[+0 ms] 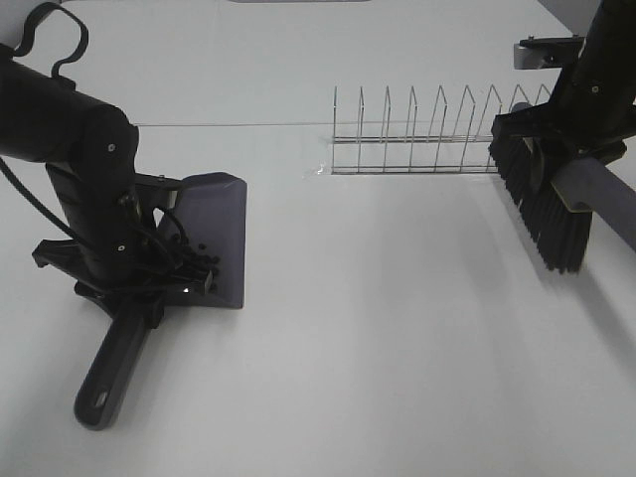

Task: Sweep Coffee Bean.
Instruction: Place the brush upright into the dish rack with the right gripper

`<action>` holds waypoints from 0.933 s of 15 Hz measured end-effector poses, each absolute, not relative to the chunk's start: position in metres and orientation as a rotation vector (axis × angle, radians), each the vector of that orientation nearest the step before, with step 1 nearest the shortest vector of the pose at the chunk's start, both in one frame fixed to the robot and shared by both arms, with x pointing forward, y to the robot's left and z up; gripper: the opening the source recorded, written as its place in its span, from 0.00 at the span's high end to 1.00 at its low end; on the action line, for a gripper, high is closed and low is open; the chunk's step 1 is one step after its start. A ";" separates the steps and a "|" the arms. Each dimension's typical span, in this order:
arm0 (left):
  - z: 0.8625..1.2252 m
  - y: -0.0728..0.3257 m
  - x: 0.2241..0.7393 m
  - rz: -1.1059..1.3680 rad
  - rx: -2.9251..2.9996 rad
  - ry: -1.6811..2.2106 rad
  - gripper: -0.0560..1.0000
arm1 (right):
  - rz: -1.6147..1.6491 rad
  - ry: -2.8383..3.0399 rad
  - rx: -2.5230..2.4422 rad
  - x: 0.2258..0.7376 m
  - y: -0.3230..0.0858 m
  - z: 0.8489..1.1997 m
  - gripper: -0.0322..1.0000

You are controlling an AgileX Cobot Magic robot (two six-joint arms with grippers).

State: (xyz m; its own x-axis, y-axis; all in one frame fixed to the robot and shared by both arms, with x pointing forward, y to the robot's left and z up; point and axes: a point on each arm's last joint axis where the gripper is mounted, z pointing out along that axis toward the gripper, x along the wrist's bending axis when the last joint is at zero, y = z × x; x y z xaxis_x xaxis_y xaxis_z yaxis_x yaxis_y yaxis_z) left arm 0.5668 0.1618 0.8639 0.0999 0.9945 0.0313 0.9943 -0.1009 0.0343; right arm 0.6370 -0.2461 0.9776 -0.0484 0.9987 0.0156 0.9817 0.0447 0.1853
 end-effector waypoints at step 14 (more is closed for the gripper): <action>0.864 0.162 0.567 0.073 2.325 2.102 0.59 | 0.115 2.196 2.001 0.672 -0.226 0.958 0.64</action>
State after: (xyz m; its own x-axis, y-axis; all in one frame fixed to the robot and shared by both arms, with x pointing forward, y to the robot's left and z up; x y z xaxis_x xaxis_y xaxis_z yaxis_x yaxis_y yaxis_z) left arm 0.5669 0.1617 0.8639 0.1002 0.9945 0.0300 0.9942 -0.1012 0.0359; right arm 0.6719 -0.2256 0.9580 -0.0863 0.9937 -0.0719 0.9807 0.0974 0.1693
